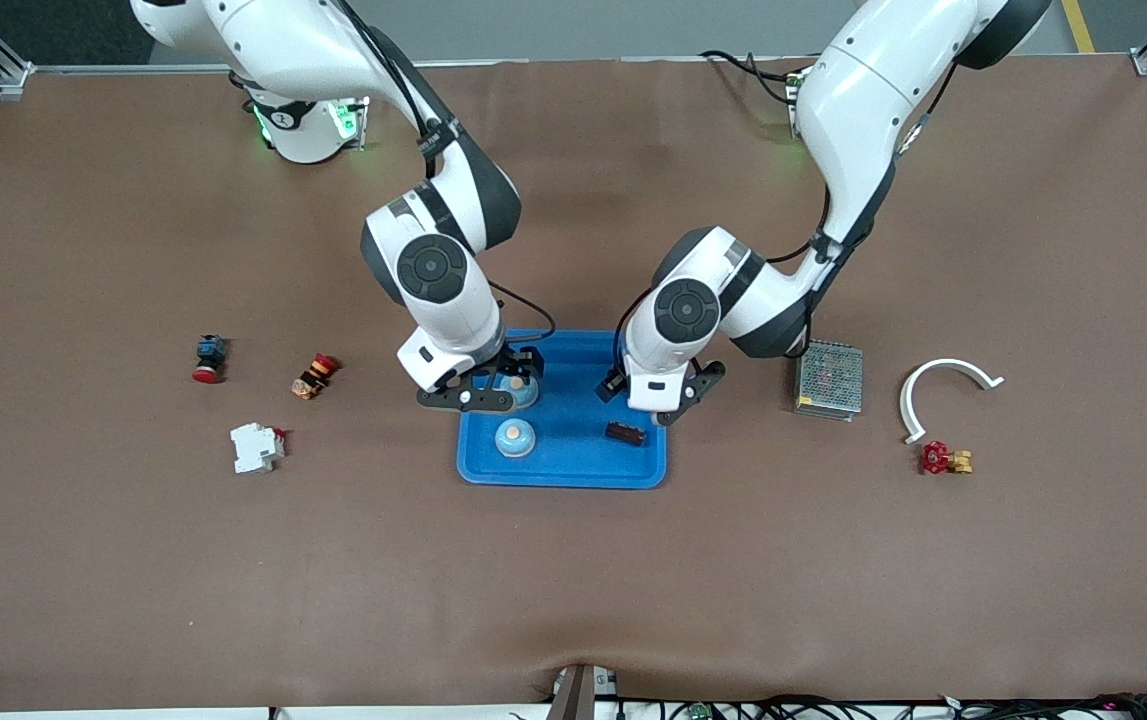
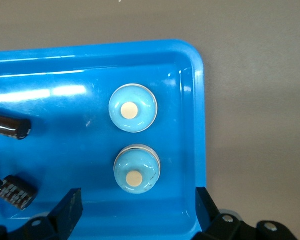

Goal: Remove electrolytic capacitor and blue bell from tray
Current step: 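Grasp a capacitor with the left gripper while the right gripper grasps a bell, then lift the brown capacitor and carry it toward the white arc with the left gripper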

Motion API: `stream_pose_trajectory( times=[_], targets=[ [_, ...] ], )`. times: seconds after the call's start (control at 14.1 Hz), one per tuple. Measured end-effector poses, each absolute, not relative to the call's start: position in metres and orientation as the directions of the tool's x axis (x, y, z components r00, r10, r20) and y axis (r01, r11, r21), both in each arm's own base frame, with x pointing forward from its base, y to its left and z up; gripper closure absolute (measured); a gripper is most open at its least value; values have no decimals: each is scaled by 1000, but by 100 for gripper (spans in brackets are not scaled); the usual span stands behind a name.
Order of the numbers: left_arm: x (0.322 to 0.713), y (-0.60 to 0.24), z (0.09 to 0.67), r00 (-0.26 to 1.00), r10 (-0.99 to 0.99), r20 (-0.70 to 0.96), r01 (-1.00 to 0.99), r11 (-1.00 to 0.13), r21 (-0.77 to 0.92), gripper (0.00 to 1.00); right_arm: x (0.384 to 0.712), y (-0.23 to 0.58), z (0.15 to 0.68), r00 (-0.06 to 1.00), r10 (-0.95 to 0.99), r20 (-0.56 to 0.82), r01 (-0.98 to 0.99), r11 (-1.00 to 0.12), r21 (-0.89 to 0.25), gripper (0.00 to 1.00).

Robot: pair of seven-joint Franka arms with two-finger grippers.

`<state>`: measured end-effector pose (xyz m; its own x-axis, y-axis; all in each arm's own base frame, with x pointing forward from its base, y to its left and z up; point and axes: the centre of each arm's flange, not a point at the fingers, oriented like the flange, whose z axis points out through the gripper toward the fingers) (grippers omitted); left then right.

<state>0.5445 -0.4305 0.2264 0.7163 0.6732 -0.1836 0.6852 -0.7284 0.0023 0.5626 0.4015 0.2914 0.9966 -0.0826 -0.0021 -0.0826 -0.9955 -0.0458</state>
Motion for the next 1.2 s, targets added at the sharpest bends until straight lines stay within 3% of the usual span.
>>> stream_pose_trajectory(
  times=[0.71,1.13,1.2],
  targets=[
    [528,-440,185,674,713,-193,725,-689,-9,14,556,415,233,998,-62,3,-62,-997,-35,0],
    [530,-437,179,674,715,-186,726,-687,-7,25,551,420,200,999,-48,6,-48,-998,-27,0],
    [531,-437,179,674,715,-186,726,-687,-7,34,550,421,197,999,-45,5,-45,-999,-23,0]
  ],
)
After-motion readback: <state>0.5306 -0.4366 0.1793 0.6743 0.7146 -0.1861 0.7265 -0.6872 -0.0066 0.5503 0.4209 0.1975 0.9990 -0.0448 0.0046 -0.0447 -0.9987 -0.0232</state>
